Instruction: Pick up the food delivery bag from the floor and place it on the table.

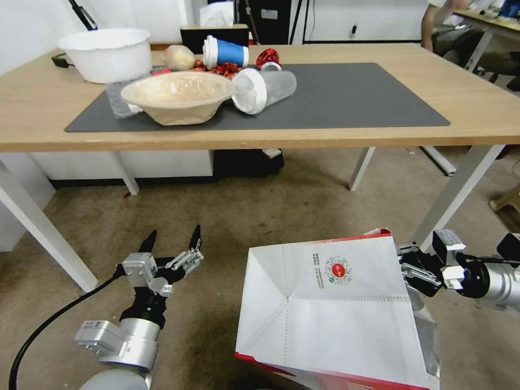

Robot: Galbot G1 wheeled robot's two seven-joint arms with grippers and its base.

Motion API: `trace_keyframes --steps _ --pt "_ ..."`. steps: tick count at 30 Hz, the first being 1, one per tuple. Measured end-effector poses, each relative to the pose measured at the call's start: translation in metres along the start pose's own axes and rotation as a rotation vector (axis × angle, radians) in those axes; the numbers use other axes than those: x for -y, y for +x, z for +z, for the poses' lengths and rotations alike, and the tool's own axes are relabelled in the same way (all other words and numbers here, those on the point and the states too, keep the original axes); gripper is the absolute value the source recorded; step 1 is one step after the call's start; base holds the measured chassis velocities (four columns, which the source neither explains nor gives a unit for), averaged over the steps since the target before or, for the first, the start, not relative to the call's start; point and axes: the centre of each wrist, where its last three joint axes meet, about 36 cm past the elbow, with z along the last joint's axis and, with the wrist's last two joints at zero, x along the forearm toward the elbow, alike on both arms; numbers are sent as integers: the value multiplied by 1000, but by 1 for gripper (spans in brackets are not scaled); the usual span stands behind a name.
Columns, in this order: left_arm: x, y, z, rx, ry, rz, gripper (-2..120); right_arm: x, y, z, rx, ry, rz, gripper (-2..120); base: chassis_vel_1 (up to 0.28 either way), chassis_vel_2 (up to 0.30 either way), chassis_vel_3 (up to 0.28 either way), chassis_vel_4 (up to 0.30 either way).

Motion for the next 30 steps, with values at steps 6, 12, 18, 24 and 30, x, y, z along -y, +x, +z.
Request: trace_keyframes --steps 6,12,18,24,30 --pt "0 -1 1 2 0 -2 100 0 0 0 -2 -1 3 0 0 0 0 0" --pt "0 -1 1 3 1 -1 100 1 0 -2 -7 3 4 0 0 0 0 0" --pt "-1 -1 1 2 -1 0 100 0 1 -4 -8 7 5 0 0 0 0 0" --pt "0 -1 1 3 -1 -1 100 0 0 -5 -8 7 5 0 0 0 0 0" --pt "0 -1 0 4 -2 -1 100 0 0 -5 -7 9 4 0 0 0 0 0"
